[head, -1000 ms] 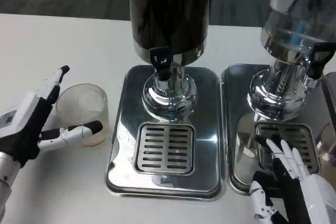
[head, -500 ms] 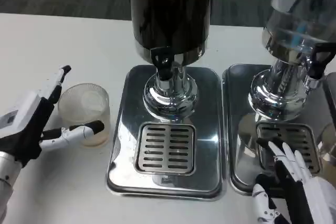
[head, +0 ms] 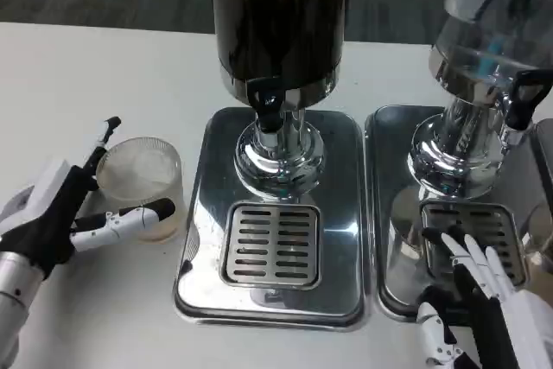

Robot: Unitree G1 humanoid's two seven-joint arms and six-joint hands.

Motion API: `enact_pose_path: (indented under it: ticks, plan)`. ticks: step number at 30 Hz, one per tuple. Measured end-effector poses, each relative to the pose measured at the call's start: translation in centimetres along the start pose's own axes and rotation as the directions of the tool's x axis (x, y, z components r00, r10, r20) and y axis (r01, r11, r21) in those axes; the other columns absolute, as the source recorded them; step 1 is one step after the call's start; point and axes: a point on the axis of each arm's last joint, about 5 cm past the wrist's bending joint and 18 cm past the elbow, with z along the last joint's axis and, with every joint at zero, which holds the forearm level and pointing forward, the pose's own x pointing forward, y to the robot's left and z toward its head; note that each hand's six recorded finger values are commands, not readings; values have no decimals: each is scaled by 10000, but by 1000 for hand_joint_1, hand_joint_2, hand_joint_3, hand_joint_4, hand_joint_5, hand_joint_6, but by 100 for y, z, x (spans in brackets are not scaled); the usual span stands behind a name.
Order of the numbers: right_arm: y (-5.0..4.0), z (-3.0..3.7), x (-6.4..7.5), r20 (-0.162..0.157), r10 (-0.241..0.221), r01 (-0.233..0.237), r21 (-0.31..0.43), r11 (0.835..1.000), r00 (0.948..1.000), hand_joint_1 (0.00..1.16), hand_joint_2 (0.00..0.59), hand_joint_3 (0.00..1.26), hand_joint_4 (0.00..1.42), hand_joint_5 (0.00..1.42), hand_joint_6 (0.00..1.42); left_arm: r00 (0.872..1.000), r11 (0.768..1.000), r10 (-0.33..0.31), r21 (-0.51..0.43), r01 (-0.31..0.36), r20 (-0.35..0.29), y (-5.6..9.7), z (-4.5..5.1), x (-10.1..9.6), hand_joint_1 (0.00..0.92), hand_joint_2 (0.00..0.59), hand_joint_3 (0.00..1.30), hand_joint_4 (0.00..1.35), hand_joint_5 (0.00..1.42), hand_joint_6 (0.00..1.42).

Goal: Grasp the cup under the faucet to collect the drink, then remove the cup.

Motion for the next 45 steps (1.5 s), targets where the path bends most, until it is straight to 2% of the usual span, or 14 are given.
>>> enact_pose_path:
  ticks: [2, 8, 22, 26, 33, 45]
  plan:
    - [-2, 0, 1, -8, -14, 14, 49, 10000, 10000, 140, 549, 168, 64, 0, 48, 10000, 10000, 10, -78, -10, 2, 1, 2, 2, 295, 52, 46, 37, 254, 506]
    - [-6, 1, -2, 35, -43, 43, 176, 9998, 10000, 39, 566, 180, 64, 4, 48, 9999, 9995, 141, -289, -140, 34, -5, 10, 5, 317, 59, 106, 91, 320, 577]
    - [-23, -14, -3, -131, -178, 183, 445, 9988, 9998, 0, 580, 178, 77, 4, 48, 9993, 9977, 245, -640, -226, 289, -54, 34, -5, 327, 72, 191, 159, 384, 627]
    - [-31, -23, -7, -182, -202, 210, 426, 9989, 9996, 0, 586, 178, 77, 4, 48, 9989, 9972, 315, -687, -290, 360, -68, 31, -22, 339, 91, 250, 231, 471, 781]
    - [-47, -33, 3, -174, -89, 96, 413, 9991, 9998, 0, 586, 178, 71, 4, 48, 9972, 9950, 620, -808, -585, 424, -113, 25, -64, 367, 118, 390, 397, 636, 955]
    - [-59, -40, 10, -180, -96, 104, 431, 9990, 9998, 0, 586, 178, 65, 4, 48, 9939, 9913, 1010, -898, -967, 444, -145, 13, -108, 387, 125, 490, 529, 781, 1131]
